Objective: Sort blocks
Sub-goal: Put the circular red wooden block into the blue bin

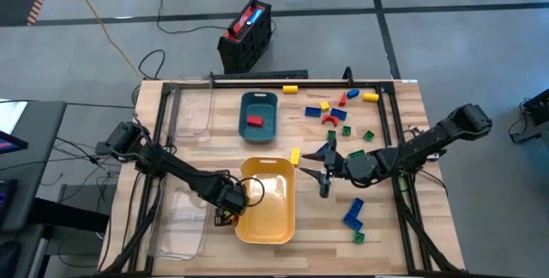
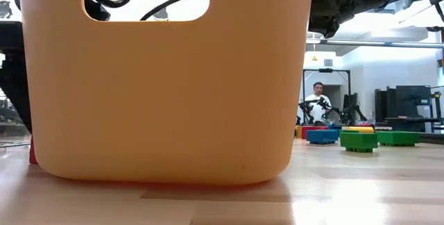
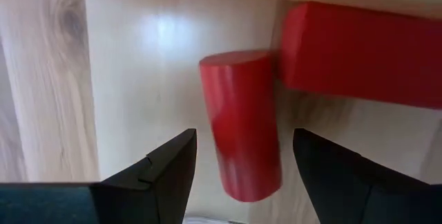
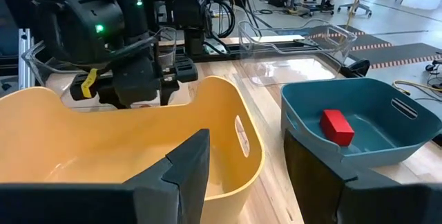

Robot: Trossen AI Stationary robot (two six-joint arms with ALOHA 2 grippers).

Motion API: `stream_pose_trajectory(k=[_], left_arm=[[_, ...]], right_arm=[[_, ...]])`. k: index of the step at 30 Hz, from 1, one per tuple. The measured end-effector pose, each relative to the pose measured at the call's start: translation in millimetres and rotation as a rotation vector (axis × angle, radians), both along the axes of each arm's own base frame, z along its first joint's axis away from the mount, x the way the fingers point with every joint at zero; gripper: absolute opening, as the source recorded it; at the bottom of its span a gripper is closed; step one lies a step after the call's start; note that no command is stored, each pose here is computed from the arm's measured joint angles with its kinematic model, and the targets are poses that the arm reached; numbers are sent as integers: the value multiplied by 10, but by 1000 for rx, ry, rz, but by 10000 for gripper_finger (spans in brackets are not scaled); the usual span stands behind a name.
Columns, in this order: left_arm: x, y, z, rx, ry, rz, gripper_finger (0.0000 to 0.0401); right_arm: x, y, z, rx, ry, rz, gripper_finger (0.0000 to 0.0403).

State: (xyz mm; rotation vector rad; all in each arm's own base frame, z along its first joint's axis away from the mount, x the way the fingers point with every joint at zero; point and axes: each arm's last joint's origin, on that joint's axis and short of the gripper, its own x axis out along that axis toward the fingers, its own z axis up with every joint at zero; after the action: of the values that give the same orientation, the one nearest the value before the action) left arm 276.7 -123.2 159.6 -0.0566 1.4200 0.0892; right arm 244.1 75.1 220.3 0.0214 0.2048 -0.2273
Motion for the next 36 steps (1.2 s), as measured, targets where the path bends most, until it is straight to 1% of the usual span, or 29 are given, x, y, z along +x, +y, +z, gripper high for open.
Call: stream_pose_trajectory(k=[3, 5, 9, 17, 26, 30, 36], left_arm=[[-9, 7, -23, 2, 0, -3, 232], [-24, 20, -59, 0, 3, -10, 221], [-16, 60, -95, -27, -1, -7, 194], [-19, 79, -113, -21, -6, -50, 127], [-16, 100, -91, -6, 19, -55, 125], [4, 121, -34, 44, 35, -69, 126], [13, 171, 121, 86, 73, -82, 127]], right_arm=[[1, -1, 3, -1, -2, 0, 198], [1, -2, 2, -1, -2, 0, 198], [1, -2, 2, -1, -2, 0, 198], [0, -2, 0, -2, 0, 0, 198], [0, -2, -1, -2, 0, 0, 198], [0, -2, -1, -2, 1, 0, 198], [0, -1, 0, 0, 0, 0, 198]])
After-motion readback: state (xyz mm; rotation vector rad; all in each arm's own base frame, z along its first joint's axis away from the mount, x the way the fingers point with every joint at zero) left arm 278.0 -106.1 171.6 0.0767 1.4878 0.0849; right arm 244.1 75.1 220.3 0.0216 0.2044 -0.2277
